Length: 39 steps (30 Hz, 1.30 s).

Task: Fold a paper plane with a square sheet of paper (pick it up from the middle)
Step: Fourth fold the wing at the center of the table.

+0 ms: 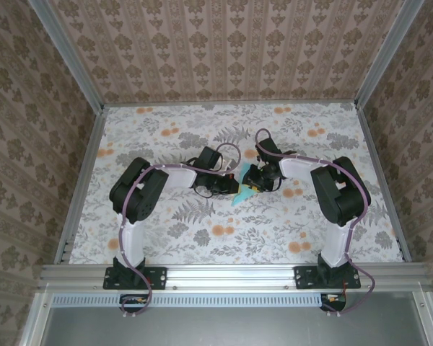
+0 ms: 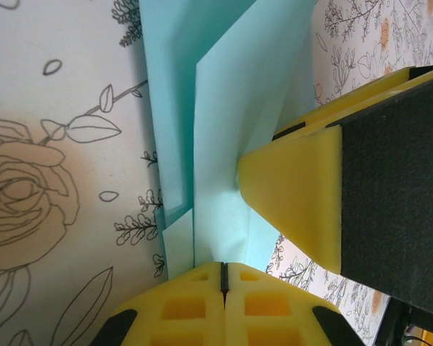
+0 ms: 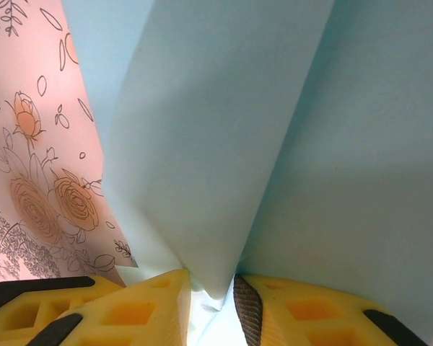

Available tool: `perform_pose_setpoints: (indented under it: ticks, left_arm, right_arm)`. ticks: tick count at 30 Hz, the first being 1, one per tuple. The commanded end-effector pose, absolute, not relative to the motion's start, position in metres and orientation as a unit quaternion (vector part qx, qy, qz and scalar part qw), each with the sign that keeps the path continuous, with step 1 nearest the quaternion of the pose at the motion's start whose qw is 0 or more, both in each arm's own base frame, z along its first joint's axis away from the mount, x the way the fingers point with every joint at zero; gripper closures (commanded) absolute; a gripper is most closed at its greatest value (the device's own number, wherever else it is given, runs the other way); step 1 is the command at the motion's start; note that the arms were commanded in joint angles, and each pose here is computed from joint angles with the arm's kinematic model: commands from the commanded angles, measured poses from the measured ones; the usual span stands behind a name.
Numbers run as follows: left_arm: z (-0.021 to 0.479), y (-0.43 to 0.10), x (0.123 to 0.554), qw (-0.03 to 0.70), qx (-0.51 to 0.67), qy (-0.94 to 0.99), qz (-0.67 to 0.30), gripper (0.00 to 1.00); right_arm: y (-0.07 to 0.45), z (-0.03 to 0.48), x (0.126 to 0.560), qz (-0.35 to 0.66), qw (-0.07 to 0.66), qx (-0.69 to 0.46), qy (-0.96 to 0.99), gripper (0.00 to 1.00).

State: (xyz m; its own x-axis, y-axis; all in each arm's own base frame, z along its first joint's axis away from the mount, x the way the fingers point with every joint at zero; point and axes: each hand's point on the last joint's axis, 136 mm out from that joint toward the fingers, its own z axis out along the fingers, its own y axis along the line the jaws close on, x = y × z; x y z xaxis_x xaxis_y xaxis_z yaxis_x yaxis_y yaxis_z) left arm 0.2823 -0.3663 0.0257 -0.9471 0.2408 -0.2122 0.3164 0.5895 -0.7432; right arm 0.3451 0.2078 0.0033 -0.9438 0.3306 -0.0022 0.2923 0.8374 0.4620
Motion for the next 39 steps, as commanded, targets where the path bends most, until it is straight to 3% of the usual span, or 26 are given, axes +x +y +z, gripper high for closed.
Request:
perform_pose_setpoints:
  ticks: [1,13,24,34,39]
  left_arm:
    - [0.034,-0.375,0.284,0.049,0.171,0.882,-0.436,1.0]
    - [0.022,-0.37,0.282,0.035,0.163,0.893,-0.417,1.0]
    - [-0.003,-0.354,0.268,-0.011,0.156,0.917,-0.368,1.0]
    - [-0.01,-0.346,0.266,-0.015,0.153,0.926,-0.344,1.0]
    - [-0.01,-0.346,0.267,-0.015,0.154,0.926,-0.345,1.0]
  right_arm:
    - [0.167,-0.082,0.268,0.096,-0.081,0.19,0.974,0.71]
    - [0.168,-0.073,0.271,0.102,-0.072,0.188,0.974,0.71]
    - [0.179,-0.03,0.291,0.139,-0.033,0.181,0.973,0.7]
    - [0.183,0.057,0.326,0.224,0.091,0.163,0.956,0.65]
    - [0.195,0.072,0.335,0.273,0.131,0.128,0.944,0.69]
